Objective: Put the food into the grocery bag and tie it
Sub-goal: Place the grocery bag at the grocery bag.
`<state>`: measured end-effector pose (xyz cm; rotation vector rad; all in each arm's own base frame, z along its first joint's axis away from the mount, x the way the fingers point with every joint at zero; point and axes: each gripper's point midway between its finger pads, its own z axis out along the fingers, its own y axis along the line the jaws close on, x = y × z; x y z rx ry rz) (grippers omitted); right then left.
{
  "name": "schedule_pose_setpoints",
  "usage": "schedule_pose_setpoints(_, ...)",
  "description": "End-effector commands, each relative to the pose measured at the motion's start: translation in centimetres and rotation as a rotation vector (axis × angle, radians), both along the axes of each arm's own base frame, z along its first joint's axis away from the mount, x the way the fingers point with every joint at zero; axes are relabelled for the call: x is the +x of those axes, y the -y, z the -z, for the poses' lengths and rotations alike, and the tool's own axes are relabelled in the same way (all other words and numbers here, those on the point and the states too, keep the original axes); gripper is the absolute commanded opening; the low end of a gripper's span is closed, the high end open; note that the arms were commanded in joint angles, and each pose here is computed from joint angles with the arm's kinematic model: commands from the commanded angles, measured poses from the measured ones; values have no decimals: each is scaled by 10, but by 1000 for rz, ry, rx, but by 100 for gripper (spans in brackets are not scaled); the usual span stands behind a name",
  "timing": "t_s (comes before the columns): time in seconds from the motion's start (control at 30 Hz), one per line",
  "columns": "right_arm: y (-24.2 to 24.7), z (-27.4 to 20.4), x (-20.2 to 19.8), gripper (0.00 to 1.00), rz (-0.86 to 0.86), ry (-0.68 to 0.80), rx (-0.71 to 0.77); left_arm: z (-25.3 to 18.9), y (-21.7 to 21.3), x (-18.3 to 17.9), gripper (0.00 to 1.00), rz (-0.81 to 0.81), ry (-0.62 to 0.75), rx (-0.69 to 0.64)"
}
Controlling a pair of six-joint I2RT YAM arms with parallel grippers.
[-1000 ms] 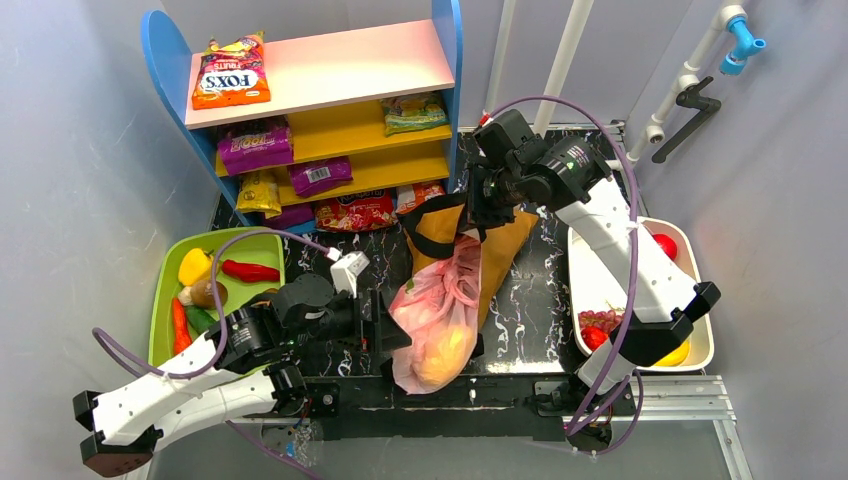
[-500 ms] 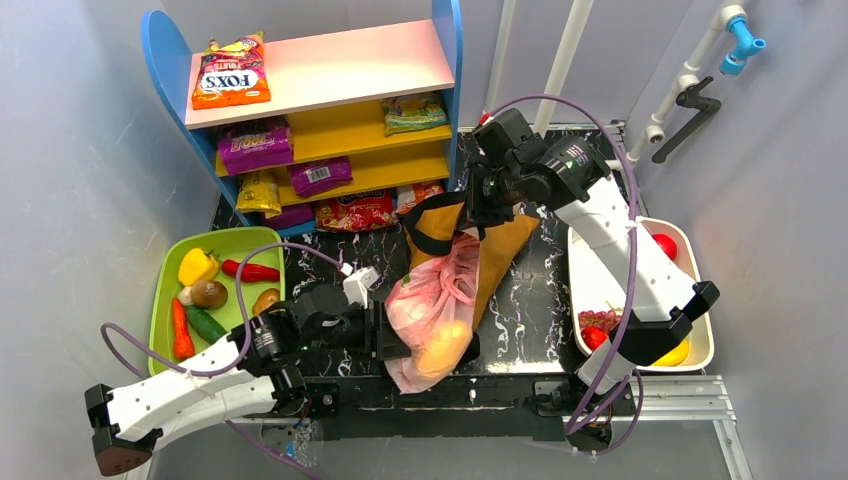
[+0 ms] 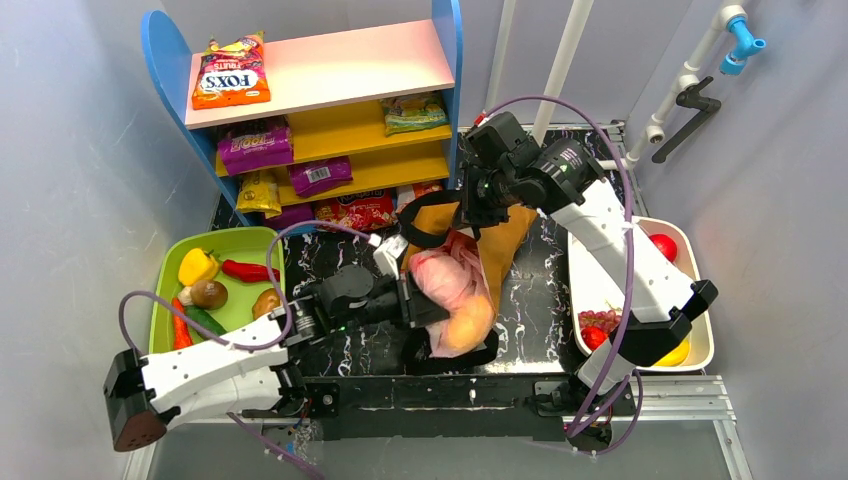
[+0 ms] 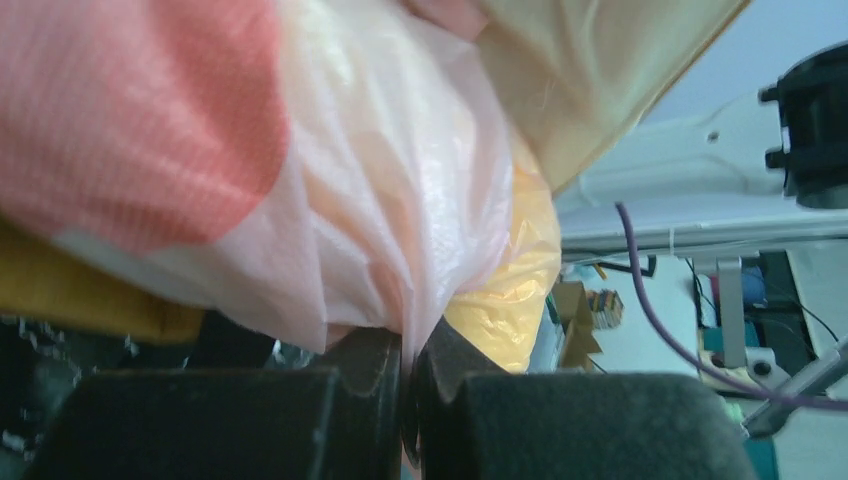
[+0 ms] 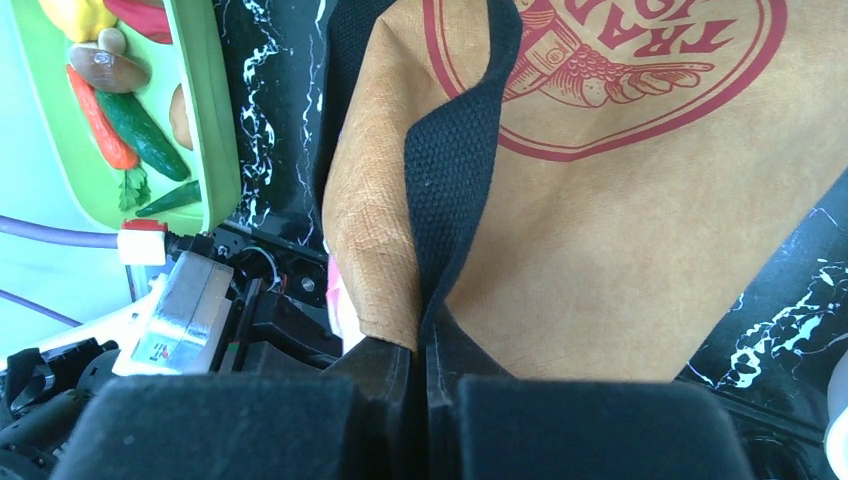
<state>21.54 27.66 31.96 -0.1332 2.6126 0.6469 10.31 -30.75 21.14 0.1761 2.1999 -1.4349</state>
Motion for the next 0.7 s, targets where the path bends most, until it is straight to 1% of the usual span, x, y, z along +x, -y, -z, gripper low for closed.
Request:
schedule_pose_setpoints(0.0, -30, -46, -18, 1, -74, 52, 202, -56, 24, 51, 0, -148, 175, -82)
schedule_pose_setpoints(0.1, -32, -51, -24, 1, -86, 60, 209, -51, 37, 68, 0, -176, 212, -35)
schedule_pose_setpoints(0.17, -16, -50, -19, 1, -31, 102, 154, -52, 44, 82, 0, -210, 262, -18)
schedule_pose_setpoints(0.2, -11, -49, -19, 1, -33, 117, 141, -48, 49, 84, 4, -201, 254, 0)
schedule_pose_setpoints(0.23, -7, -48, -19, 1, -30, 125, 123, -45, 48, 83, 4, -210, 232, 8)
schedule_pose_setpoints(0.27, -3, -50, -18, 1, -23, 133, 123, -37, 42, 84, 7, -231, 224, 31)
schedule_pose_setpoints(0.3, -6, -54, -22, 1, -41, 128, 151, -24, 33, 90, 25, -275, 219, 89)
schedule_pose_setpoints(0.33, -10, -62, -25, 1, -62, 128, 191, -1, 23, 97, 50, -307, 216, 216)
schedule_pose_setpoints(0.37, -15, -68, -32, 1, -88, 113, 233, 26, 19, 105, 61, -307, 223, 370)
schedule_pose_setpoints(0.4, -16, -74, -35, 1, -99, 113, 256, 45, 19, 110, 69, -288, 239, 470)
schedule_pose_setpoints(0.43, -15, -78, -36, 1, -98, 121, 264, 55, 24, 112, 73, -255, 244, 517)
schedule_pose_setpoints(0.47, -13, -83, -34, 1, -90, 140, 266, 56, 25, 110, 74, -246, 233, 527)
schedule_pose_setpoints(0.57, -2, -86, -22, 1, -37, 195, 235, 26, 6, 97, 78, -247, 227, 497)
schedule_pose_setpoints(0.6, -1, -85, -19, 1, -27, 197, 229, 14, 0, 94, 86, -249, 235, 489)
schedule_pose_setpoints(0.63, 0, -84, -16, 1, -18, 200, 223, 2, -8, 91, 96, -246, 248, 489)
schedule_pose_setpoints(0.67, 0, -82, -12, 1, -10, 200, 219, -11, -15, 87, 98, -235, 259, 495)
